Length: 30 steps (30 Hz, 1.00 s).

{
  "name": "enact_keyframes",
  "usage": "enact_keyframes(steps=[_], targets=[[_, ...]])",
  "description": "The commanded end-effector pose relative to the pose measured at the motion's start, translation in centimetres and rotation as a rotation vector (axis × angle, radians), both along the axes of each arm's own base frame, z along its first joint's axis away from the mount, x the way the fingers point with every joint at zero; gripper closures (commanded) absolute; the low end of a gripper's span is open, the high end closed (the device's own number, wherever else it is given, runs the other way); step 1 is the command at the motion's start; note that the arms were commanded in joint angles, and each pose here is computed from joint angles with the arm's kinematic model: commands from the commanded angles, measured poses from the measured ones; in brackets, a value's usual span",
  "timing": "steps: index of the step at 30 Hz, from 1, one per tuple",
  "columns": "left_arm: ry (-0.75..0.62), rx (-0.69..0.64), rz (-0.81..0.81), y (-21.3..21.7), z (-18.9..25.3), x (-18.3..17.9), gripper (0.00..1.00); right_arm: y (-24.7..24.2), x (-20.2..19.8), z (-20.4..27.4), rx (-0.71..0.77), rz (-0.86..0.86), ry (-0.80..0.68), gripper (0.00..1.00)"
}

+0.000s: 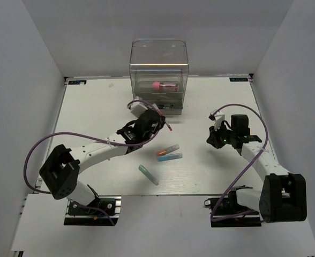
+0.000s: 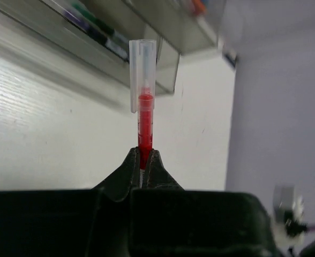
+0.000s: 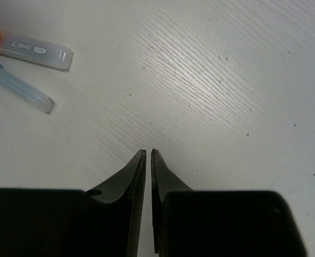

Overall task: Sort the stationery into containers
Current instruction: Place the pen in the drawer.

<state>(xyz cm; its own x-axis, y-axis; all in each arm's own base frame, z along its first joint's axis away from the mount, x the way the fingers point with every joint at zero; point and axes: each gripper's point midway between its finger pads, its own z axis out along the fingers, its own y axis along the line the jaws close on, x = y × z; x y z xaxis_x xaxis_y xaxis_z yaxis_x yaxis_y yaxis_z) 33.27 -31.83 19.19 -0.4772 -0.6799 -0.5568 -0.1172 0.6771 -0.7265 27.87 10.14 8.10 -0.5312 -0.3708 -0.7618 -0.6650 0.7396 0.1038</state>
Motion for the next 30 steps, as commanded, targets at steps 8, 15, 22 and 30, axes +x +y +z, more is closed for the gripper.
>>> enact_keyframes(steps=[8, 15, 22, 30], targets=[[-0.093, -0.534, 0.447, 5.3, 3.9, 6.5, 1.0, 0.6, 0.2, 0.8, 0.015, 0.041, -0.063, 0.86], [-0.087, -0.67, 0.569, 5.6, 3.4, 10.3, 1.0, 0.6, -0.2, 0.5, 0.013, 0.044, -0.06, 0.86], [-0.074, -0.671, 0.6, 4.2, 1.8, 13.9, 1.0, 0.5, -0.4, 0.2, 0.006, 0.045, -0.059, 0.86], [-0.026, -0.625, 0.598, 3.6, 0.8, 14.7, 0.78, 0.4, -0.6, 0.1, -0.001, 0.051, -0.058, 0.8]])
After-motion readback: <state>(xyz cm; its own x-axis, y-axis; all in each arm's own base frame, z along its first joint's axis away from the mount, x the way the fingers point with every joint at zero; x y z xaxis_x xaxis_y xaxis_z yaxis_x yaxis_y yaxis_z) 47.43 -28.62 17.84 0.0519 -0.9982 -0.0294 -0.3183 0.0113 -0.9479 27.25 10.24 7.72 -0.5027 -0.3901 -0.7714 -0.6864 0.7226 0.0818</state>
